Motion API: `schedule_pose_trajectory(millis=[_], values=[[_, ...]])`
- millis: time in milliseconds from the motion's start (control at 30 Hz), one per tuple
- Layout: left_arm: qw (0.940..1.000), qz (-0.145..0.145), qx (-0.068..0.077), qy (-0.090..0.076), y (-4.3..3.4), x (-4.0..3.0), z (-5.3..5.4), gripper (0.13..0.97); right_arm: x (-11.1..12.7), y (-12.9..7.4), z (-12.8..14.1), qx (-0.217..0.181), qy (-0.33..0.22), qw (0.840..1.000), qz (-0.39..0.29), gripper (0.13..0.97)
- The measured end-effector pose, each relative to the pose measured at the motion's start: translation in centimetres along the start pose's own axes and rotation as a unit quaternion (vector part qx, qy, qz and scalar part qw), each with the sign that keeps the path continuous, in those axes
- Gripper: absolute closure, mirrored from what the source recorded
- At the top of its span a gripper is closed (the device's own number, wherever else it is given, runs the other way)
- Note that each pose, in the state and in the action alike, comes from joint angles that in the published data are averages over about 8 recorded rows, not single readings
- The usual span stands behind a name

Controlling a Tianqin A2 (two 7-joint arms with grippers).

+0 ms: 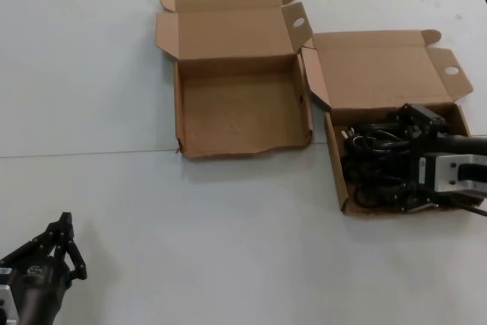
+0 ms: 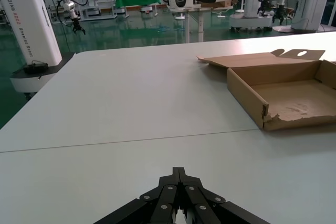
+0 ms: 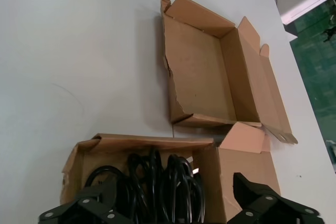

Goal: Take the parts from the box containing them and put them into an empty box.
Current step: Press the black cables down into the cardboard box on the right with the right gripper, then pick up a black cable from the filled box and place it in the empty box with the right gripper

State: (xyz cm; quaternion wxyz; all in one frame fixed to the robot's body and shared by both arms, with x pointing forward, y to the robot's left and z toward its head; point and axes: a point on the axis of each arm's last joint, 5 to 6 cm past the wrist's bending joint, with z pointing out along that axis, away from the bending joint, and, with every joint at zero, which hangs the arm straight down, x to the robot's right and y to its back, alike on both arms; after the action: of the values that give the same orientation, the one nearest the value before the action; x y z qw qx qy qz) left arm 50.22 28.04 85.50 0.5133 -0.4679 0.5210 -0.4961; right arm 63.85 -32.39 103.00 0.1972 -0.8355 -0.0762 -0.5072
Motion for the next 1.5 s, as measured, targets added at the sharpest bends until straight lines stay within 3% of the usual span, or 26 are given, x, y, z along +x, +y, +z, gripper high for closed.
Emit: schedule_pose_trajectory(millis=[200, 767, 1067, 1500], values=[[1.0000, 0.000, 0.000, 0.000, 0.00, 0.00, 0.0, 0.941, 0.2, 0.5, 0.3, -0.003, 0.002, 1.000, -0.002, 0.322], [1.0000, 0.000, 0.000, 0.000, 0.00, 0.00, 0.0, 0.941, 0.3, 1.5, 1.3, -0.007, 0.002, 1.000, 0.009, 0.720], [1.0000, 0.000, 0.000, 0.000, 0.00, 0.00, 0.0, 0.941, 0.8, 2.0, 1.8, -0.007, 0.009, 1.000, 0.019, 0.859], [1.0000, 0.000, 0.000, 0.000, 0.00, 0.00, 0.0, 0.941, 1.8, 1.8, 0.9, -0.010, 0.024, 1.000, -0.001, 0.929]])
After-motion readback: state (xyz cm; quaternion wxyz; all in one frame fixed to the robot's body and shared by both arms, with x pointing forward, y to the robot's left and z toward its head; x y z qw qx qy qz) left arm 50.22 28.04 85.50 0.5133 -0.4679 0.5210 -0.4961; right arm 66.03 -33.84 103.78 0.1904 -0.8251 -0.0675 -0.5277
